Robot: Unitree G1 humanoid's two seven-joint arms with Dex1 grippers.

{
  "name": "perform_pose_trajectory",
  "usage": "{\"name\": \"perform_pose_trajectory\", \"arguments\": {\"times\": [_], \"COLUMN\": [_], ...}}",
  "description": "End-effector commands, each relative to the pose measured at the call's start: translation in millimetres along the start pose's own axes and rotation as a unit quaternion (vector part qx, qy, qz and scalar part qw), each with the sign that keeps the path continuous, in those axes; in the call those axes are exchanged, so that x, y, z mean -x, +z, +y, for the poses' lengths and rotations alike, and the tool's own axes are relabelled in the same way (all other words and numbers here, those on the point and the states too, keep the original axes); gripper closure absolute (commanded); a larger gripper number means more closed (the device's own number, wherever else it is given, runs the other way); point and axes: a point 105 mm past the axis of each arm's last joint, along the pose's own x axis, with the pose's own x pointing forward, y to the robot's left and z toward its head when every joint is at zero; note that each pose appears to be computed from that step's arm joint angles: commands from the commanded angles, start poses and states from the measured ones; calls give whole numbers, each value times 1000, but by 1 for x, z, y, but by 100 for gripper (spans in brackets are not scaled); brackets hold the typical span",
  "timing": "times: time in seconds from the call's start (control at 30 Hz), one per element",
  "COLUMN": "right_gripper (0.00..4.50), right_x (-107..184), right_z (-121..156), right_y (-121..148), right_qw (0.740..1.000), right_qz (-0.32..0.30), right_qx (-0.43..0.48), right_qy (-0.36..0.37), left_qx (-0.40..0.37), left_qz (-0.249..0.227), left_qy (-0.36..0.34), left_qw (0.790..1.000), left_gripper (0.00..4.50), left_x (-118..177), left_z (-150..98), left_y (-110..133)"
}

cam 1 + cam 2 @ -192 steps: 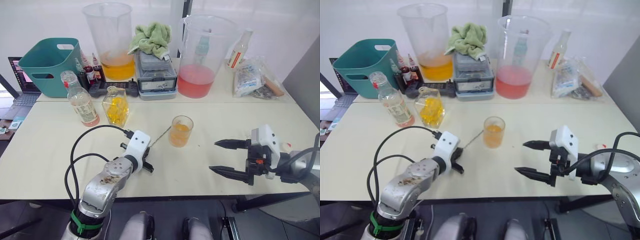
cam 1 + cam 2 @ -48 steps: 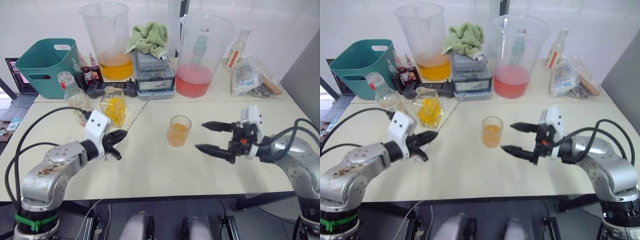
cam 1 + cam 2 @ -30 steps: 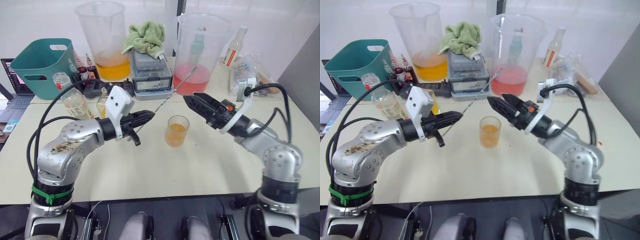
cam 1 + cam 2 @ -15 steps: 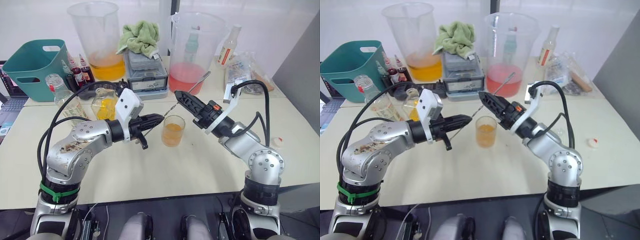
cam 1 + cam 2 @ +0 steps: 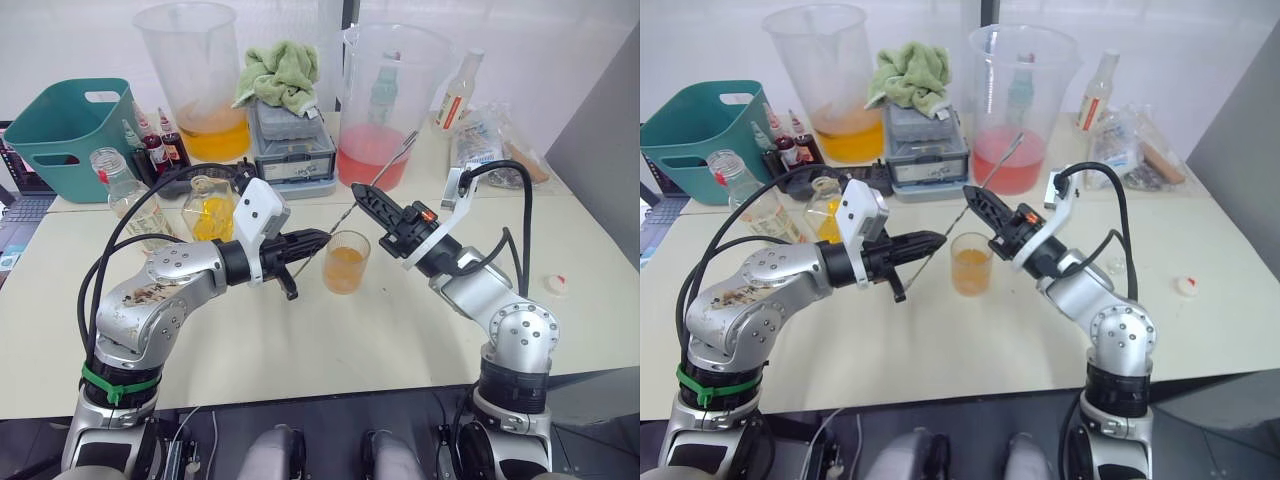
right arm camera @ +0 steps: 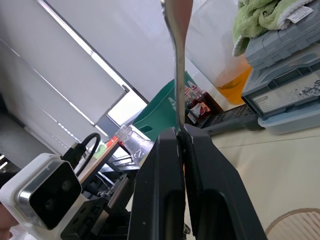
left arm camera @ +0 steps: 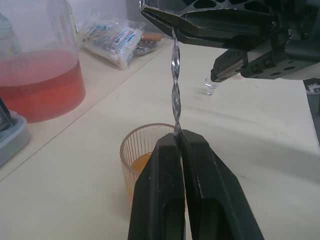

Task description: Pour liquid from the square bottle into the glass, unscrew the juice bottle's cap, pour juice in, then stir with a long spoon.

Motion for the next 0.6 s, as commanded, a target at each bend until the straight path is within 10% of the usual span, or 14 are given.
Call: {"name": "perform_pose_trajectory", "arguments": {"times": [0.03,0.23,0.6], "right_gripper": [445,445,450], "right_x": [2,2,-5], "right_z": [14,12,20], "right_y": [12,20,51], "right_qw": [999,999,996], "right_qz": [-25,-35,-63], "right_qx": [6,22,26], "right_qy": [28,24,53], "left_qx": [-24,-13,-4], "left_qz": [-25,-24,-39], "left_qy": [-3,13,22], "left_qw": [999,1000,999], "left_gripper": [450,450,51], "left_x": [0,10,46], "left_z": [-4,4,15], "left_y": [14,14,24]}}
